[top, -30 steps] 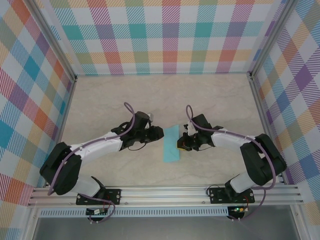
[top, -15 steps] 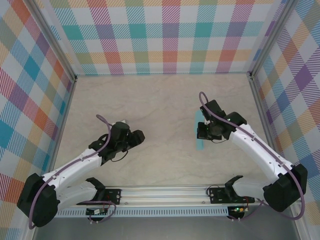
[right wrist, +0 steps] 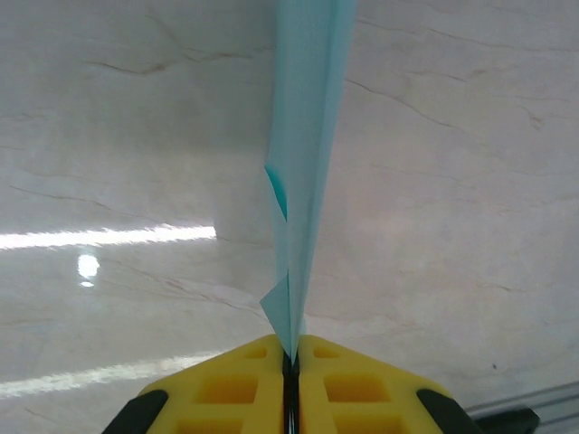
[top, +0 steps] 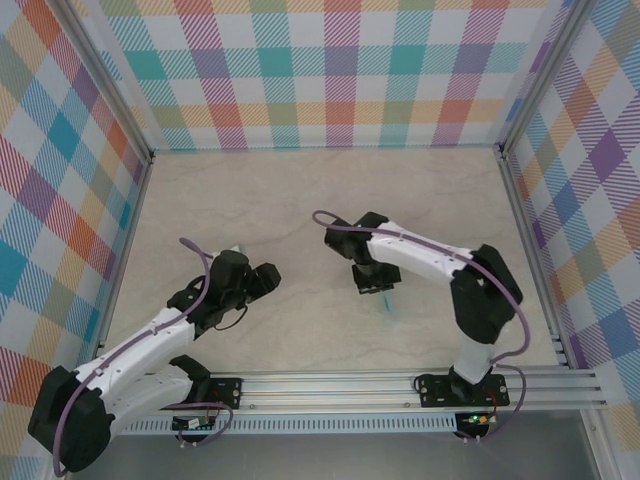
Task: Fold a paper plane with a square sheet of paper (pick it up from the middle)
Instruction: Turn over the paper at the center of the table, then third fold the triangle at the center of the table.
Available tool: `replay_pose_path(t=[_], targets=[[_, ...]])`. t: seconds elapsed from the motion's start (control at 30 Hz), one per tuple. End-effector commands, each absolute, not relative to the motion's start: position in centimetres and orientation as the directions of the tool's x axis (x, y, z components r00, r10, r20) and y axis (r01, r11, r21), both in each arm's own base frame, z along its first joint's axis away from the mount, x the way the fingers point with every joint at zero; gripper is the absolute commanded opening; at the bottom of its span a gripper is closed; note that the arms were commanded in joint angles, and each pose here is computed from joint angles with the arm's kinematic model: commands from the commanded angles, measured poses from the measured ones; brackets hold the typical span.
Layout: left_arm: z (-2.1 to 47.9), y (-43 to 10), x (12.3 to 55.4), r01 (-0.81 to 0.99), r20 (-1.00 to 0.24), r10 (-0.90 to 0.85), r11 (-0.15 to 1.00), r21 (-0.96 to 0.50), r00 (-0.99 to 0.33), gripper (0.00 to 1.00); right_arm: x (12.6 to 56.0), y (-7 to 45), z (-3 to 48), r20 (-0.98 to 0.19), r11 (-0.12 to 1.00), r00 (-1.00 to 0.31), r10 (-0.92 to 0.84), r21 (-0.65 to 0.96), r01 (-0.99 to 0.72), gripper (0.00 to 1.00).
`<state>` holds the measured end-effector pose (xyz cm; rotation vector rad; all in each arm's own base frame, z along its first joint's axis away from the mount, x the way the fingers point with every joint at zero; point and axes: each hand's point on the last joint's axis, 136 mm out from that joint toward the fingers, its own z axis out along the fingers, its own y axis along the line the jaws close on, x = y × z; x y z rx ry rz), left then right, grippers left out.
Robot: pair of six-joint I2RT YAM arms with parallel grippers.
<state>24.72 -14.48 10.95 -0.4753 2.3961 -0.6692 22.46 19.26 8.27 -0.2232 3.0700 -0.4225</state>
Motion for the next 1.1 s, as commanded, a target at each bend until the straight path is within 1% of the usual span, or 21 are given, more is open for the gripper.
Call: replay_pose_path(t=[0.0, 0.1, 0.2, 0.23, 0.3, 0.33, 0.43, 0.57, 0.67, 0.83, 0.97, 1.0, 1.07], targets=[[10.1, -12.9, 23.9, -0.215, -0.45, -0.49, 0.818, -0.533, -0.747, 0.71, 22.9, 24.0, 6.7, 0.02, 0.981, -0.991, -0.131, -0.144, -0.132, 0.1], [10.2, -12.4, 23.3, -0.218, -0.453, -0.493, 0.817, -0.533, -0.743, 0.71, 23.8, 27.6, 5.4, 0.035, 0.991, -0.991, -0.127, -0.046, -0.128, 0.1], [10.1, -12.1, 22.9, -0.215, -0.455, -0.494, 0.816, -0.536, -0.74, 0.73, 24.2, 30.5, 4.9, 0.05, 0.989, -0.989, -0.137, 0.063, -0.134, 0.13], [10.1, -12.2, 22.7, -0.21, -0.453, -0.491, 0.815, -0.539, -0.744, 0.73, 24.2, 31.3, 5.0, 0.051, 0.985, -0.988, -0.145, 0.103, -0.14, 0.18], [9.9, -12.3, 22.5, -0.204, -0.447, -0.486, 0.814, -0.544, -0.751, 0.74, 24.1, 32.3, 5.4, 0.048, 0.975, -0.985, -0.163, 0.163, -0.153, 0.32], [9.8, -12.5, 22.5, -0.199, -0.441, -0.482, 0.813, -0.547, -0.757, 0.74, 24.0, 32.6, 5.8, 0.04, 0.969, -0.984, -0.173, 0.184, -0.163, 0.36], [9.9, -13.4, 22.6, -0.172, -0.426, -0.472, 0.8, -0.575, -0.771, 0.75, 23.8, 32.5, 7.7, -0.017, 0.951, -0.984, -0.175, 0.254, -0.174, 0.44], [10.5, -15.6, 23.3, -0.108, -0.402, -0.449, 0.763, -0.638, -0.798, 0.7, 23.8, 30.7, 10.1, -0.119, 0.93, -0.985, -0.123, 0.333, -0.156, 0.5], [10.5, -17.7, 23.6, -0.072, -0.356, -0.411, 0.732, -0.677, -0.839, 0.66, 23.9, 27.1, 10.3, -0.161, 0.938, -0.986, -0.03, 0.336, -0.083, 0.52], [10.1, -20.9, 24.1, -0.033, -0.298, -0.332, 0.714, -0.699, -0.895, 0.6, 22.9, 22.7, 8.7, -0.139, 0.897, -0.983, 0.12, 0.439, 0.048, 0.52], [9.8, -23.9, 24.6, 0.014, -0.287, -0.252, 0.728, -0.685, -0.924, 0.58, 22.2, 21.0, 7.5, -0.113, 0.837, -0.974, 0.196, 0.537, 0.107, 0.53], [9.6, -24.8, 24.6, 0.03, -0.278, -0.221, 0.731, -0.681, -0.935, 0.56, 21.9, 20.9, 7.3, -0.098, 0.815, -0.974, 0.206, 0.568, 0.115, 0.53], [9.2, -26.9, 24.7, 0.059, -0.256, -0.159, 0.736, -0.675, -0.954, 0.46, 22.0, 20.7, 7.1, -0.082, 0.767, -0.97, 0.228, 0.628, 0.127, 0.52]])
